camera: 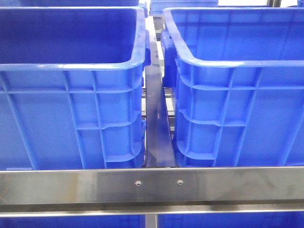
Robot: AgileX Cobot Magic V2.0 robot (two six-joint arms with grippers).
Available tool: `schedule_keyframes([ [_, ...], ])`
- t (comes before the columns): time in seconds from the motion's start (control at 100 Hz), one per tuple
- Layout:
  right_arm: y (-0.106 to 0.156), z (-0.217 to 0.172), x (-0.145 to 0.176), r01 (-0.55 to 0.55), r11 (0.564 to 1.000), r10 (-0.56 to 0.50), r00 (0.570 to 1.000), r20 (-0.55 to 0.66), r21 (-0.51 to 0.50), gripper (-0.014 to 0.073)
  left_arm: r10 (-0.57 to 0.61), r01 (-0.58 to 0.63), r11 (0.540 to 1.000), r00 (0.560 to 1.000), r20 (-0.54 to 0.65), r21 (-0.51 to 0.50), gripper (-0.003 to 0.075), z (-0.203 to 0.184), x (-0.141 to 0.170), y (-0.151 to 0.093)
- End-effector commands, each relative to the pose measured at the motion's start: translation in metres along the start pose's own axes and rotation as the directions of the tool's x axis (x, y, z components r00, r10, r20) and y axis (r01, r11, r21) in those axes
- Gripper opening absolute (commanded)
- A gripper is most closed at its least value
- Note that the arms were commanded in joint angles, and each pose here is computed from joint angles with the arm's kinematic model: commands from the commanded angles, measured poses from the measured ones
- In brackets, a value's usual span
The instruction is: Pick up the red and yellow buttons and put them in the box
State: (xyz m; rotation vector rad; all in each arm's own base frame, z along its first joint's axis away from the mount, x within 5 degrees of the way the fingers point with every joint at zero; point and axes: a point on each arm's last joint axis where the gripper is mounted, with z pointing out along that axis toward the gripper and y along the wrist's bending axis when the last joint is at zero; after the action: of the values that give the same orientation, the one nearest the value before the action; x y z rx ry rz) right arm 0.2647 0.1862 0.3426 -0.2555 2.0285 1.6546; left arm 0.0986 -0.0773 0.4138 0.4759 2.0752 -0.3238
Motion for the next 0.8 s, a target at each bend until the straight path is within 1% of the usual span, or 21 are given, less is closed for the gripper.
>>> schedule_keyframes([
  [0.0,0.025,-0.008,-0.009,0.028,0.995,-0.023,0.999,0.05,-0.098,0.0006,-0.004,0.002,1.0,0.997,0.081,0.026,0.0022,-0.004,-0.011,-0.002],
  [0.02,0.025,-0.008,-0.009,0.027,0.995,-0.023,0.998,0.052,-0.096,0.0006,-0.004,0.002,1.0,0.997,0.081,0.026,-0.0013,-0.004,-0.011,-0.002],
  [0.03,0.025,-0.008,-0.009,0.027,0.995,-0.022,0.998,0.055,-0.092,0.0006,-0.004,0.002,1.0,0.997,0.081,0.026,-0.0018,-0.004,-0.011,-0.002],
  [0.12,0.023,-0.011,-0.012,0.024,0.997,-0.018,0.997,0.076,-0.078,0.0006,-0.003,0.001,1.0,0.997,0.082,0.024,-0.0019,-0.004,-0.011,-0.002],
  [0.24,0.018,-0.024,-0.022,0.026,0.998,-0.018,0.992,0.124,-0.059,0.0006,0.001,-0.003,1.0,0.996,0.085,0.019,-0.0019,-0.004,-0.012,-0.002],
  [0.4,0.011,-0.058,-0.043,0.035,0.999,-0.031,0.973,0.228,-0.016,0.0006,0.003,-0.004,1.0,0.997,0.081,0.014,-0.0019,-0.004,-0.011,-0.001],
  [0.49,0.001,-0.08,-0.053,0.019,1.0,-0.019,0.96,0.278,0.004,0.0006,0.003,-0.004,1.0,0.997,0.081,0.014,-0.0019,-0.004,-0.011,-0.001],
  [0.66,-0.024,-0.125,-0.064,-0.048,0.997,0.019,0.923,0.385,0.066,0.0006,0.003,-0.004,1.0,0.997,0.081,0.014,-0.0019,-0.004,-0.011,-0.001],
  [0.79,-0.046,-0.156,-0.067,-0.117,0.986,0.048,0.88,0.472,0.118,0.0006,0.004,-0.005,1.0,0.997,0.082,0.012,-0.0019,-0.004,-0.011,-0.001],
])
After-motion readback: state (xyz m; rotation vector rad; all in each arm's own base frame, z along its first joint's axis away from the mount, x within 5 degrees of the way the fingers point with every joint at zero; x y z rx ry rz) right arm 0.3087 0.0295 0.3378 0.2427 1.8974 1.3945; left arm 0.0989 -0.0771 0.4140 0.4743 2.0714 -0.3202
